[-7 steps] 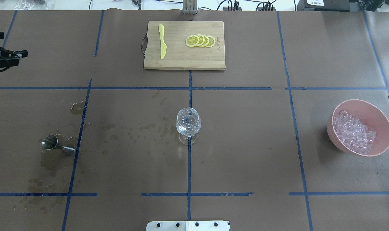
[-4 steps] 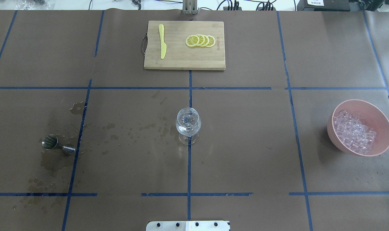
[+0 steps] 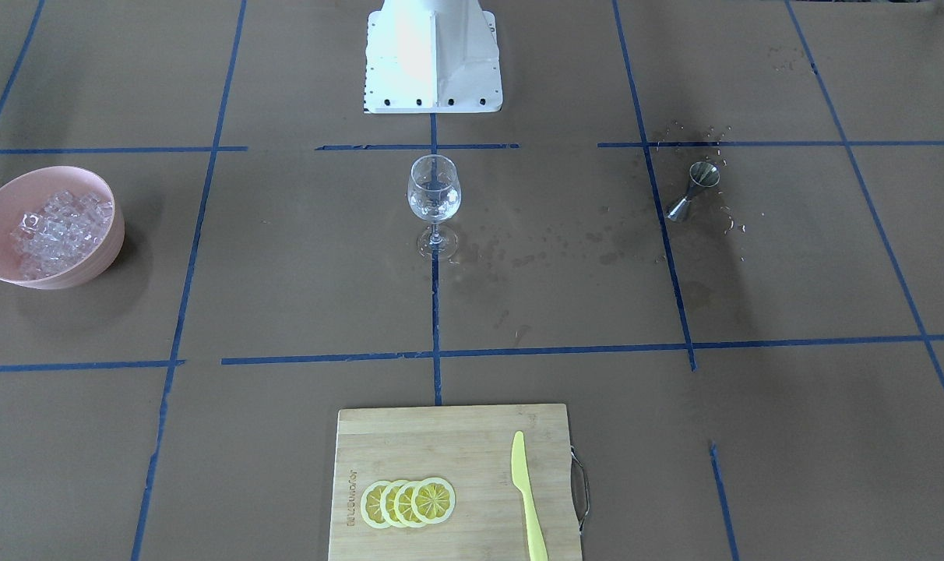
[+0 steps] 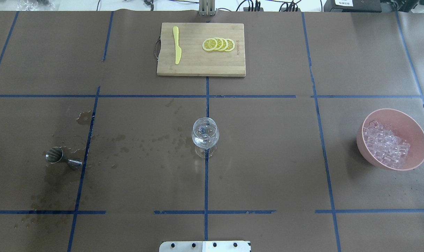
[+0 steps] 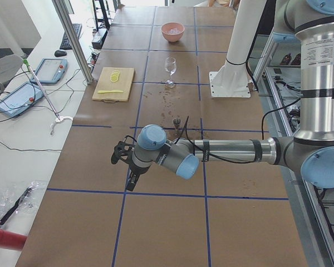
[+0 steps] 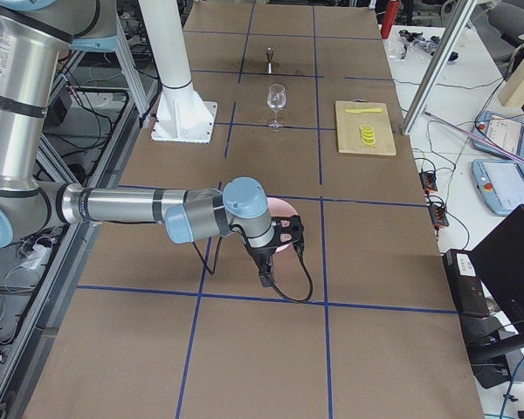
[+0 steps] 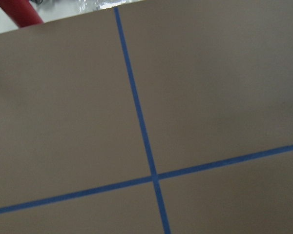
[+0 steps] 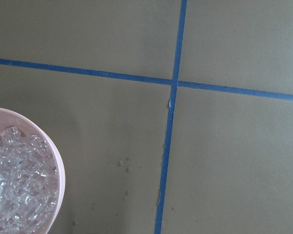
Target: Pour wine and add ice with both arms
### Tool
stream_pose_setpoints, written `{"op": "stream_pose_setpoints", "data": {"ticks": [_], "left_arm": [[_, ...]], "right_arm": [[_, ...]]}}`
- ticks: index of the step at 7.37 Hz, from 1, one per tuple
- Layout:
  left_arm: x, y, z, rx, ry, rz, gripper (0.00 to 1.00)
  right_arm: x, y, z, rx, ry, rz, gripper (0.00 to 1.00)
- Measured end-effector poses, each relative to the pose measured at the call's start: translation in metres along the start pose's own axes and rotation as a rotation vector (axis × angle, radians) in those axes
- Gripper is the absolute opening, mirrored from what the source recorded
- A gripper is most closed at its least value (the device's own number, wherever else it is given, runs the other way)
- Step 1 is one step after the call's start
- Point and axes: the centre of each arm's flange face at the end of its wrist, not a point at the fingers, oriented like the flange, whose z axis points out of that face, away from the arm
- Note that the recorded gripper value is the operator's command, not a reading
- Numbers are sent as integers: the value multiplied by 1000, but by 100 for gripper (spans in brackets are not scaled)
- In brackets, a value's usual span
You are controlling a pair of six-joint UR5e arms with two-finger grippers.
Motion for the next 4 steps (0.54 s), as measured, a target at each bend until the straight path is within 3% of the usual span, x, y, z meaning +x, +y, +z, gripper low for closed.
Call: {"op": "stream_pose_setpoints", "data": {"ticks": [3,4], "left_arm": [[-25,37,12,-280,-11,-56,100],[-22,36,-1,-337,-1,-93,100]], "right_arm": [[-2,-1,-1,3,-1,-1,100],[-2,-1,-2,5,-2,-2,100]]}}
